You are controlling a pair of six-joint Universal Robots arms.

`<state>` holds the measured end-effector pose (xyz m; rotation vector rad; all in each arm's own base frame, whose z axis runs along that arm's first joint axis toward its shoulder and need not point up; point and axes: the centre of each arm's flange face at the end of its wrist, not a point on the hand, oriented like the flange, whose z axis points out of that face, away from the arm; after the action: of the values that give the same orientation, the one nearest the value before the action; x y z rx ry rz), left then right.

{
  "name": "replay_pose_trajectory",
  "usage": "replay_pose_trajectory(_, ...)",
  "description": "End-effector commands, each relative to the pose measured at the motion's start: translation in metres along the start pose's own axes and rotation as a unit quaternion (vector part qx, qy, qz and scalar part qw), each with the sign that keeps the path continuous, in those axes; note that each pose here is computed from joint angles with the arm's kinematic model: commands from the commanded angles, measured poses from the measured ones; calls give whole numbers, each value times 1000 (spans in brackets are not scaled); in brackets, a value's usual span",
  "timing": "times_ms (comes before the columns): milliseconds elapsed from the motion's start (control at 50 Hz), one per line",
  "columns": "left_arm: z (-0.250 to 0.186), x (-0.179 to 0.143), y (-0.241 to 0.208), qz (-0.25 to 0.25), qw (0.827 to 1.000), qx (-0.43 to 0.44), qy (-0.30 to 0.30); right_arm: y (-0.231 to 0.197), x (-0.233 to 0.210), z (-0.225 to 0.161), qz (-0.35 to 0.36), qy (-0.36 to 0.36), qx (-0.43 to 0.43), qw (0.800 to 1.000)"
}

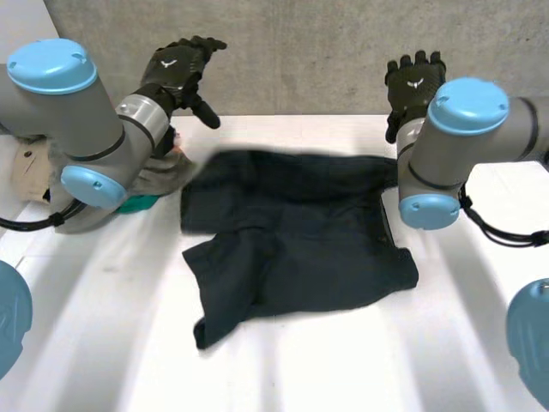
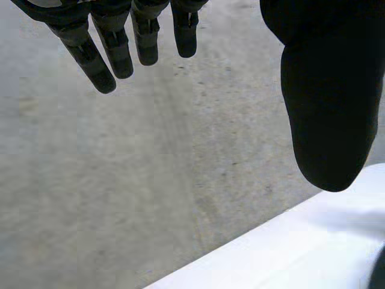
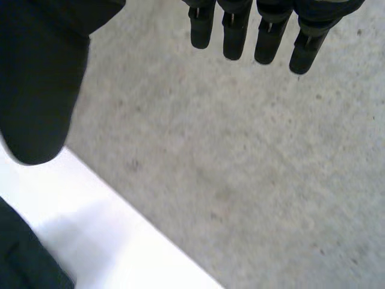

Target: Fold the laundry.

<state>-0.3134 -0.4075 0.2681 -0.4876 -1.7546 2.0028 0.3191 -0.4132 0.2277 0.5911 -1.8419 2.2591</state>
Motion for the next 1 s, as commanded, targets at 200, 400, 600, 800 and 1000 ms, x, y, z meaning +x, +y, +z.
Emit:
replay_pose_trajectory(200, -157, 69, -15, 140, 981, -124, 59, -33, 26, -128, -80, -266, -99, 955)
replay_pose_trajectory(400, -258, 112, 47, 154, 942, -255, 154, 9, 28, -205, -103, -389, -225, 888)
replay_pose_trajectory(600, -259, 103, 82, 159, 926, -315, 137, 47, 17, -208, -102, -373, -212, 897)
replay_pose_trajectory(800, -226, 79, 97, 219, 933, -276, 73, 63, 8, -193, -116, -311, -139, 933)
replay_pose_trajectory(1000, -207, 72, 115, 275, 928, -245, 59, 70, -2, -181, -125, -283, -77, 948)
